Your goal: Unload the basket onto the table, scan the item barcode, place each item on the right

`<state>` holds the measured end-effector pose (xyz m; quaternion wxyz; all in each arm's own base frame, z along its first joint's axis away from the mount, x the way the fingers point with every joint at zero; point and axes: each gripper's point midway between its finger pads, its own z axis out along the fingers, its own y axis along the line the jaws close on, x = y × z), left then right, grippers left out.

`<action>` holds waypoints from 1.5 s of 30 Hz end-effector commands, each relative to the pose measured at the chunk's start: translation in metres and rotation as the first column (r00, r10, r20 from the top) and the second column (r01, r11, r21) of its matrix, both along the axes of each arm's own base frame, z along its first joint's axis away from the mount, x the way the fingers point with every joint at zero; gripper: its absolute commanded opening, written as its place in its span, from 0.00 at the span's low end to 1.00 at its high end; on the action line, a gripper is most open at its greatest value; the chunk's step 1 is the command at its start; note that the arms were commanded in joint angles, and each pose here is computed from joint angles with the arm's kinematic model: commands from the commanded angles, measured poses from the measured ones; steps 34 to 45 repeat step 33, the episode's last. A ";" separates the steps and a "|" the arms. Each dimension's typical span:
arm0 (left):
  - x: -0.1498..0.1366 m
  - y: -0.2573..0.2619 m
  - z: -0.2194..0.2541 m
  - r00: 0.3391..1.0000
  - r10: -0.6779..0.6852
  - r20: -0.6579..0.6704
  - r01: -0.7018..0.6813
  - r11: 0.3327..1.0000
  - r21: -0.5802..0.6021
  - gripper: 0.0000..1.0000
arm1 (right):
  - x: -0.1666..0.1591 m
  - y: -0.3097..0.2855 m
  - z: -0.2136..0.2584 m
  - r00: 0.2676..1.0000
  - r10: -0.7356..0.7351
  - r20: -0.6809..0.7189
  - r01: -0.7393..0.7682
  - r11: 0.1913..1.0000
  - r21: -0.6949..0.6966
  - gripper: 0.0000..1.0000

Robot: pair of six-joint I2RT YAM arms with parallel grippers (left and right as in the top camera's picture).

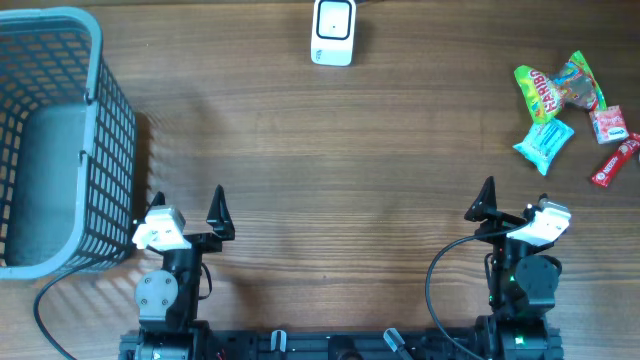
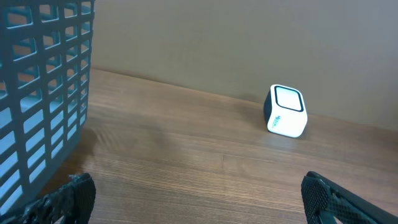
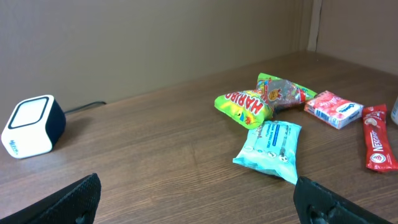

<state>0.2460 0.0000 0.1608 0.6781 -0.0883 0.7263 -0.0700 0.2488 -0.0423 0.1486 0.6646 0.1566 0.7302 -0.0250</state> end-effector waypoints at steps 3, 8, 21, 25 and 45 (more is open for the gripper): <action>0.000 0.003 -0.002 1.000 0.015 0.005 -0.015 1.000 -0.008 1.00 | -0.005 -0.002 0.024 0.995 -0.011 0.101 0.012 1.000 -0.017 1.00; 0.000 0.003 -0.002 1.000 0.015 0.005 -0.015 1.000 -0.008 1.00 | -0.008 -0.002 0.034 0.989 -0.011 0.146 0.013 1.000 -0.016 1.00; 0.000 0.003 -0.002 1.000 0.015 0.005 -0.015 1.000 -0.008 1.00 | -0.008 -0.002 0.034 0.989 -0.011 0.145 0.013 1.000 -0.017 1.00; 0.000 0.003 -0.002 1.000 0.015 0.005 -0.015 1.000 -0.008 1.00 | -0.008 -0.002 0.034 0.989 -0.011 0.146 0.013 1.000 -0.016 1.00; 0.000 0.003 -0.002 1.000 0.015 0.005 -0.015 1.000 -0.008 1.00 | -0.008 -0.002 0.034 0.989 -0.011 0.146 0.013 1.000 -0.016 1.00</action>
